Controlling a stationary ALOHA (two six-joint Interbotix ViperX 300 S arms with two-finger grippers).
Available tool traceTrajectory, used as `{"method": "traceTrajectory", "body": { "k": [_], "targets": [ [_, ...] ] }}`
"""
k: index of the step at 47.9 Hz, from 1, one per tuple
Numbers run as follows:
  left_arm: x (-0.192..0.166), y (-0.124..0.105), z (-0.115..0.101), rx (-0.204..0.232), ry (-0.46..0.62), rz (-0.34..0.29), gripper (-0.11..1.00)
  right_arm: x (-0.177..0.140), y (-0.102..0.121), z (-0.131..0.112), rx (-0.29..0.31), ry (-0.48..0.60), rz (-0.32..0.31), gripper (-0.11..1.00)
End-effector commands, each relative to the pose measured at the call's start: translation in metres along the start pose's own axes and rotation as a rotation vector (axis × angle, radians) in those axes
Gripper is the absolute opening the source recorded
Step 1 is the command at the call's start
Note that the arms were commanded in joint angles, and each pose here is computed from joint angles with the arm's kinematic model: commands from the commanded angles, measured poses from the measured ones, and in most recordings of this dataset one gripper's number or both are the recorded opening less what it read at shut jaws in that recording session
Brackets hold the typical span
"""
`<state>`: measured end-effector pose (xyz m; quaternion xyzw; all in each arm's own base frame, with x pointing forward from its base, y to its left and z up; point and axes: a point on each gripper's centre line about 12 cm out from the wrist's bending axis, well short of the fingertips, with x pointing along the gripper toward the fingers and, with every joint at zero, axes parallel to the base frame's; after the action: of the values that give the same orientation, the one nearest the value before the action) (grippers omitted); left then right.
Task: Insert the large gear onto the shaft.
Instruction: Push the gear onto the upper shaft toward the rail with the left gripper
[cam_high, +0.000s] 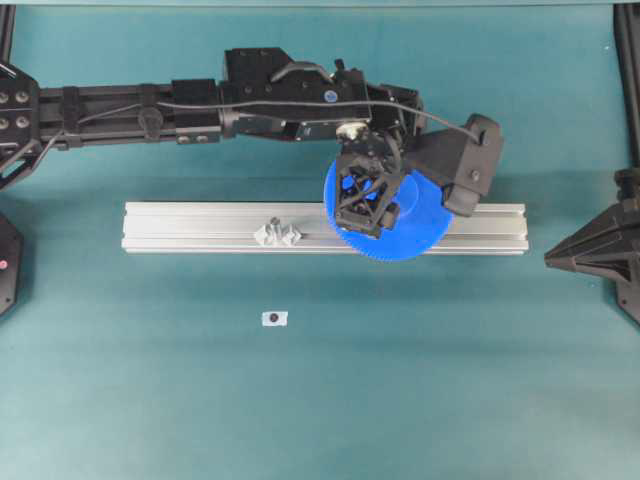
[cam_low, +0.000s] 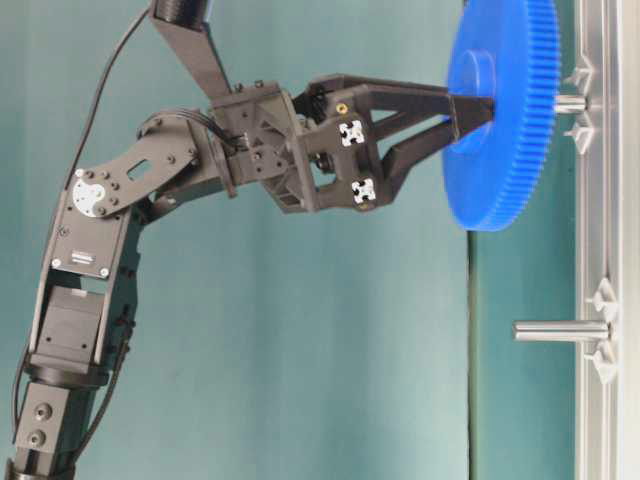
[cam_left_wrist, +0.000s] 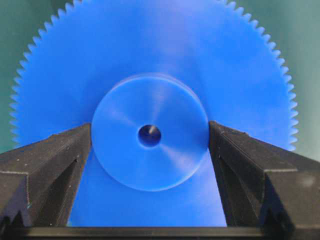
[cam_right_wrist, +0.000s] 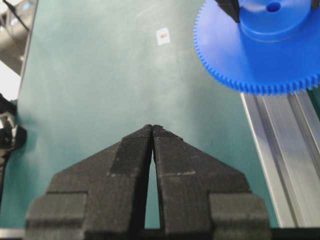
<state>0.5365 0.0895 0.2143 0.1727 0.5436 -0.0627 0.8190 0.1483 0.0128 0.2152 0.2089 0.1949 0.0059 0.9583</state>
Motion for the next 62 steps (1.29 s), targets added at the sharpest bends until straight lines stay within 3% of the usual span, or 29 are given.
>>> {"method": "traceTrajectory", "body": {
  "k": [1,15,30,34,40,50,62],
  "targets": [
    [-0.026,0.037,-0.005,-0.056,-0.051,0.067,0.87,0.000,0.002,0.006,0.008,-0.019,0.005,0.11],
    [-0.022,0.033,-0.006,-0.053,-0.028,0.049,0.89,0.000,0.002,0.006,0.008,-0.018,0.005,0.11],
    [-0.005,-0.001,-0.003,-0.006,0.015,-0.002,0.89,0.000,0.002,0.005,0.008,-0.017,0.004,0.11],
    [-0.002,-0.007,-0.004,-0.010,0.026,-0.010,0.89,0.000,0.002,0.005,0.009,-0.016,0.004,0.11],
    [0.003,-0.012,-0.009,-0.051,0.041,-0.020,0.89,0.000,0.002,0.005,0.009,-0.018,0.004,0.11],
    [-0.002,0.001,-0.010,-0.083,-0.010,0.014,0.89,0.000,0.002,0.006,0.008,-0.019,0.003,0.11],
    [-0.014,0.025,-0.006,-0.090,-0.045,0.052,0.89,0.000,0.002,0.007,0.008,-0.023,0.005,0.11]
  ]
}}
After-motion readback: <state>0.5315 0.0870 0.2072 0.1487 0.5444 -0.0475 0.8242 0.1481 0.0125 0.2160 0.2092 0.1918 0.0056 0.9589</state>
